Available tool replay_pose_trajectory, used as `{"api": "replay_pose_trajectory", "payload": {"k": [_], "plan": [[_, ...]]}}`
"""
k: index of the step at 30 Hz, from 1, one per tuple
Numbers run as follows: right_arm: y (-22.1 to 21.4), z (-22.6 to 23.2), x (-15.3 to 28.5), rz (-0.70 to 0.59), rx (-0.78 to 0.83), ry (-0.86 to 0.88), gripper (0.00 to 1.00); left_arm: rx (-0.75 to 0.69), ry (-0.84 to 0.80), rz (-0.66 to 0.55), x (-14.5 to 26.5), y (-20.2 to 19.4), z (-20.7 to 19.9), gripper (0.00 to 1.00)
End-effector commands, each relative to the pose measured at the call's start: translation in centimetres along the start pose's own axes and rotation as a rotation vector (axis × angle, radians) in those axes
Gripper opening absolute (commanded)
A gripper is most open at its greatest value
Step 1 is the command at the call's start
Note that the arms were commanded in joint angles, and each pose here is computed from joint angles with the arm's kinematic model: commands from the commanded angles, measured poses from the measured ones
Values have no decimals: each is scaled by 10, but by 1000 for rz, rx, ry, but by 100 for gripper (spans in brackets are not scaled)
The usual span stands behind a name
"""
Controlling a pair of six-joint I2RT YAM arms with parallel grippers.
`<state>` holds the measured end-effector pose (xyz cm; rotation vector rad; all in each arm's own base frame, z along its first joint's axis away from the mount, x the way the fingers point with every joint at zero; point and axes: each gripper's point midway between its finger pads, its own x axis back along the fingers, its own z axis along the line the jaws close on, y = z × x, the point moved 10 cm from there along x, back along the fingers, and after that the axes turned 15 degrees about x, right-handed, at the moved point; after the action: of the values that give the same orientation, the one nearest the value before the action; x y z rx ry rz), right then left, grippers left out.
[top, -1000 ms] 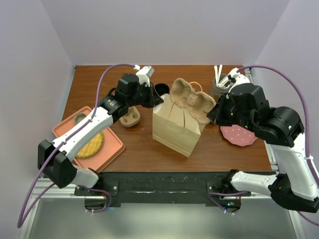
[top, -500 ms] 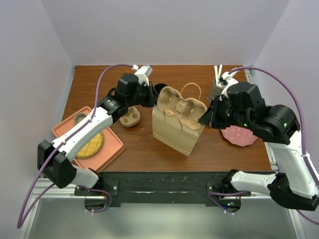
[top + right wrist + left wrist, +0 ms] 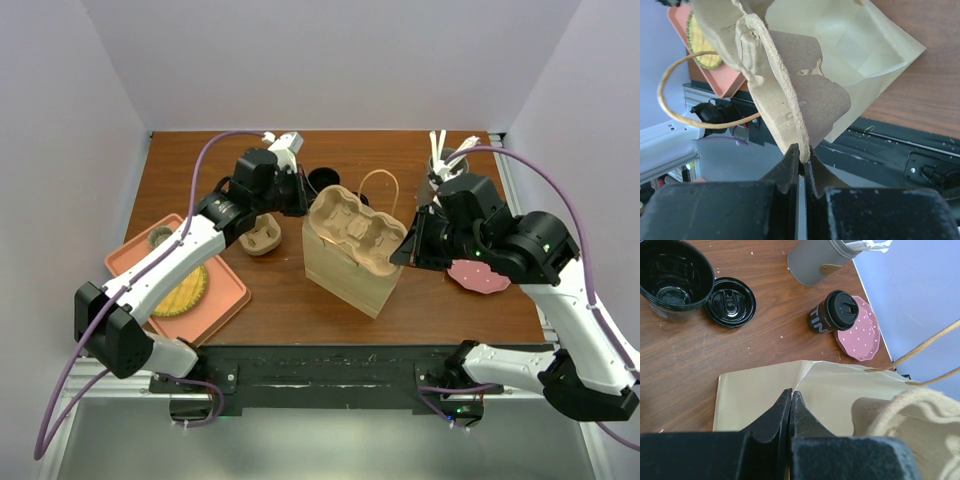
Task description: Pack the takeout coffee
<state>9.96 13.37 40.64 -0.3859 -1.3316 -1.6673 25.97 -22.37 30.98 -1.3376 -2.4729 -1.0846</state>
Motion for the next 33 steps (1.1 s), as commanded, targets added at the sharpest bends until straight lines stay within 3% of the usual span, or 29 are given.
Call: {"api": "replay_pose_trajectory", "payload": {"k": [1,3,6,15,29,33], "plan": [[-15,-6,-1,108,-33,-44,0,2,-102,-62,22,12,-26,0],[-14,-5,-2,107,-33,-45,0,1,-103,-58,24,10,-24,0],[-13,-5,-5,123,-36,-50,0,-17,-93,-70,27,11,-24,18],[-14,-4,-9,140,-45,-51,0,-116,12,-187,41,42,-31,37],[6,9,-11,122,-18,-19,0,-168,151,-162,51,42,-22,42],[13,15,-10,117,-18,0,0,-174,123,-146,53,35,-19,42]]}}
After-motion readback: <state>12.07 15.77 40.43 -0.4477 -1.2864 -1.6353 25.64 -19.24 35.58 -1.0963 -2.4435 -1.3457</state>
